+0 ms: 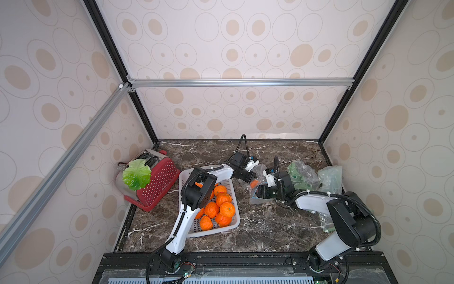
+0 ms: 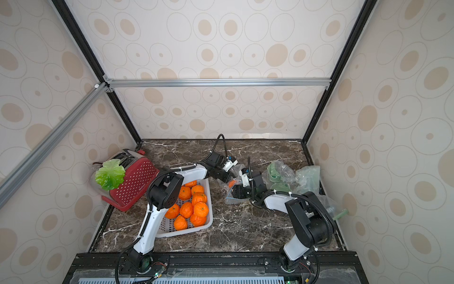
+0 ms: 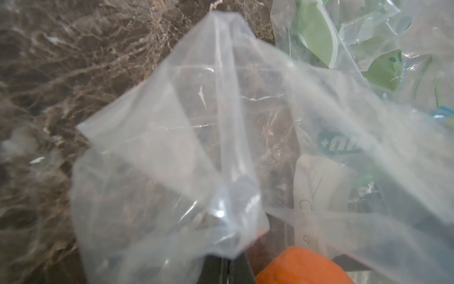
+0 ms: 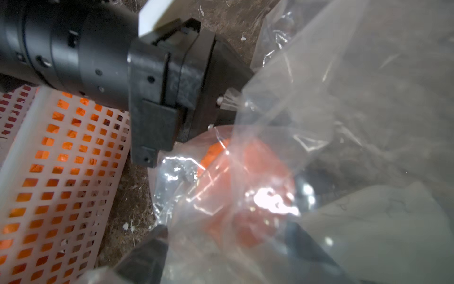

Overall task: Open the zip-top bag and take out the orange
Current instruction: Pick up the orange from the zipper food storage bag.

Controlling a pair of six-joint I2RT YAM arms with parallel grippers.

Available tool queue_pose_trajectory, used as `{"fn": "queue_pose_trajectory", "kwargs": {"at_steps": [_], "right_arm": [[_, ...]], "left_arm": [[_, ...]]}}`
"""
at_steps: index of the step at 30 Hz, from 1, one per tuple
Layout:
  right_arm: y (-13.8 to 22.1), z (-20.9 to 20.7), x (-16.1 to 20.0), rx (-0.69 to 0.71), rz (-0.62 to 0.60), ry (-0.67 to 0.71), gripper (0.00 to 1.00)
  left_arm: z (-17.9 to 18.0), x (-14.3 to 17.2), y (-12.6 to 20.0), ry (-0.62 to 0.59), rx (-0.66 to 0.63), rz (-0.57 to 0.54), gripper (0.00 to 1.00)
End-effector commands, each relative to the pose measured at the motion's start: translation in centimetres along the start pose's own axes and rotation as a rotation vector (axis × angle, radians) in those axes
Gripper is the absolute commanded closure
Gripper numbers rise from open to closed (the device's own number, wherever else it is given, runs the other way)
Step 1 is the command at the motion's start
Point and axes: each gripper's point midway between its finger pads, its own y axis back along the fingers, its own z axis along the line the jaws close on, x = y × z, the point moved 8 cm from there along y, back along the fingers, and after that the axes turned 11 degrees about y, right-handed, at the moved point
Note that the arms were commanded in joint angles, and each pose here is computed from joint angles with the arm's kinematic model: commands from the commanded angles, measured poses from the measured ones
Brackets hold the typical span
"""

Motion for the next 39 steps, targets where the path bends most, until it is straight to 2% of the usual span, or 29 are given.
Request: {"fn": "queue_pose_trajectory", "kwargs": {"at_steps": [1,9,18,21,25,30,34,39], "right_arm": [[-0.8,0.6,-1.2,-0.024,-0.009,0.054,0.22],[-2.0,0.4,-2.1,-0.011,0.018,0.092,0.22],[-3.5,-0.3,-2.5,0.069,0.038,0.138,0.14],[-4.6,-0.4,-1.9,0.043,0.099,0.123,0.20],[-4.9,-0.5,-0.7,0.025,0.123,0.103,0.28],[-3.1,0.1,-0.8,0.015,0.141,0.106,0.37],[0.4,1.5,-1.9,-0.005,0.140,0.103,0.39],[5.0,2.6,-1.5,0.011,0.181,0.101,0.39]], "left_arm": [[0.6,3.1,-2.4,0.047,0.002,0.123,1.00],[-0.3,3.3,-2.8,0.029,0.050,0.136,1.00],[-0.7,3.4,-3.1,0.028,0.102,0.150,1.00],[-0.7,3.3,-3.1,0.027,0.100,0.152,1.00],[-0.4,3.2,-3.0,0.023,0.066,0.148,1.00],[0.2,2.8,-2.9,0.039,0.014,0.125,1.00],[0.8,2.7,-2.6,0.051,-0.018,0.112,1.00],[1.5,2.8,-2.4,0.054,-0.069,0.106,1.00]]}}
